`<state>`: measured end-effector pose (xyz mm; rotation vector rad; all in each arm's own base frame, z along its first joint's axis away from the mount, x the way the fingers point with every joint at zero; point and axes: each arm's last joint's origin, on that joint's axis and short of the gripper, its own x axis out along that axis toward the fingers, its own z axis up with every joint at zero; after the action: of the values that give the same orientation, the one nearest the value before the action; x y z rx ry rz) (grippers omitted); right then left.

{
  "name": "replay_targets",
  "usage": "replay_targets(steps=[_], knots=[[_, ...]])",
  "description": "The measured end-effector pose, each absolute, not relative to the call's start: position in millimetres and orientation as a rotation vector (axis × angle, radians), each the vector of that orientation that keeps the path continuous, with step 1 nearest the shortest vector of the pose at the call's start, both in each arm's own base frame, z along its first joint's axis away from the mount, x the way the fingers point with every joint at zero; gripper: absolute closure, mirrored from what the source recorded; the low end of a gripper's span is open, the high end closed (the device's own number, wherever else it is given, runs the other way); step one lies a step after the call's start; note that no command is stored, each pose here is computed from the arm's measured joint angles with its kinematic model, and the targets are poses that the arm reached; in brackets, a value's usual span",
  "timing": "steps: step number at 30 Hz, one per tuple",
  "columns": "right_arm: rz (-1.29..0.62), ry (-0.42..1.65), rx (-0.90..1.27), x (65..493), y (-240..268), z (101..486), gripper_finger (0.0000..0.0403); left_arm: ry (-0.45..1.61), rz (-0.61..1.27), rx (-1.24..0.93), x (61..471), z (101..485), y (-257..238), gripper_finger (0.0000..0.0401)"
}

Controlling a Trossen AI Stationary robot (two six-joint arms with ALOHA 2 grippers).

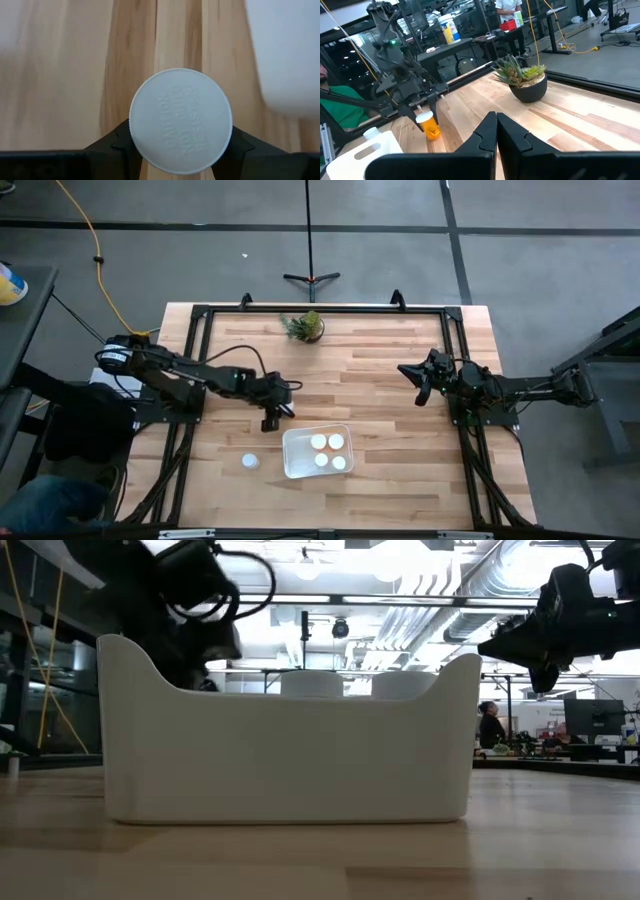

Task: Pick and place pill bottles into a basket
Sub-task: Put the orange pill bottle into the white bin

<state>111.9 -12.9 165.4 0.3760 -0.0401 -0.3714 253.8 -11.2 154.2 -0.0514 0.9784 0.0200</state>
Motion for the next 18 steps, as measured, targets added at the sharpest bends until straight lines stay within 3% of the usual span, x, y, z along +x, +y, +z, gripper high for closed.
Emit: replay_targets(steps=[18], knots=[[-0.371, -0.04, 0.376, 111.9, -12.9, 165.4, 0.0402, 0.873, -0.03, 0.011, 288.4, 228.2, -35.4, 0.0192]])
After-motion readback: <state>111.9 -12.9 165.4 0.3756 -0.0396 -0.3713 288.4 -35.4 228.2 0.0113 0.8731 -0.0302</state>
